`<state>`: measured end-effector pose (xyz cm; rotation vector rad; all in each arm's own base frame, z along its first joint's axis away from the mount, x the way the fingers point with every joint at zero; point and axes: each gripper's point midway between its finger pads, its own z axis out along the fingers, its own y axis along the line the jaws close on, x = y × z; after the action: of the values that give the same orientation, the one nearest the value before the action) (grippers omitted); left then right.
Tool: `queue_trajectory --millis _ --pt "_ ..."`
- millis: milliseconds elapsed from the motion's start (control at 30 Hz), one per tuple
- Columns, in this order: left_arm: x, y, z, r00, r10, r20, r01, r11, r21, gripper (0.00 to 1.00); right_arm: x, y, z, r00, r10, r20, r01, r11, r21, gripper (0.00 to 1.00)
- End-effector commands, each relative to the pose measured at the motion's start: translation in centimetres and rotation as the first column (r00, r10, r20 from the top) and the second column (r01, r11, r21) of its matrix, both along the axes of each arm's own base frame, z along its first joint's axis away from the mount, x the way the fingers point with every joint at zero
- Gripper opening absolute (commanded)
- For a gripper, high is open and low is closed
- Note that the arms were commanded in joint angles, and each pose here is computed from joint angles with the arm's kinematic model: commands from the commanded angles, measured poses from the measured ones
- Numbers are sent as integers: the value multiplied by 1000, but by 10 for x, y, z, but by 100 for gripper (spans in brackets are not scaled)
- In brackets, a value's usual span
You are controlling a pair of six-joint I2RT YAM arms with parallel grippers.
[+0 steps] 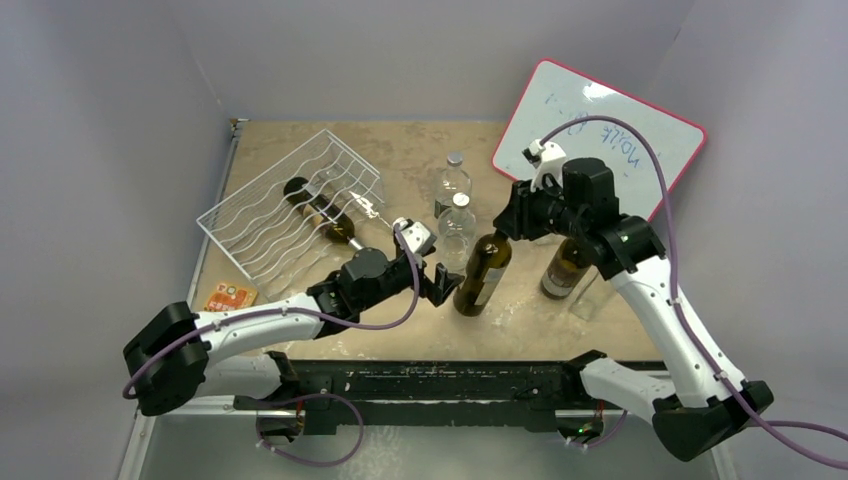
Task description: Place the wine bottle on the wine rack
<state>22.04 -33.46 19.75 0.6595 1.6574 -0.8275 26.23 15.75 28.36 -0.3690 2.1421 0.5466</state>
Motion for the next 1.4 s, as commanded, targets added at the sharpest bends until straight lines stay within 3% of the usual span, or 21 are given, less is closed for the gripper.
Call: queue_trajectory --millis 0,267,600,1133,1267,1367 --pt "-5 -15 13 998 -49 27 52 994 -96 95 3 35 51 985 105 139 -132 970 203 0" --pt "-10 -28 -13 995 -93 32 94 995 -26 95 8 51 49 983 132 125 -163 945 285 0" --pt "9 -18 -42 1000 22 18 -23 998 60 93 4 64 55 972 193 135 -228 915 333 0" --pt "-9 -19 -39 987 -123 106 112 988 103 98 -15 72 60 931 311 192 -359 873 329 0" --pt "-12 -19 -32 977 -154 148 137 983 119 91 -18 73 59 924 327 200 -377 868 323 0" --pt "-11 -16 -25 974 -147 173 128 985 117 73 -20 73 59 918 340 206 -391 864 319 0"
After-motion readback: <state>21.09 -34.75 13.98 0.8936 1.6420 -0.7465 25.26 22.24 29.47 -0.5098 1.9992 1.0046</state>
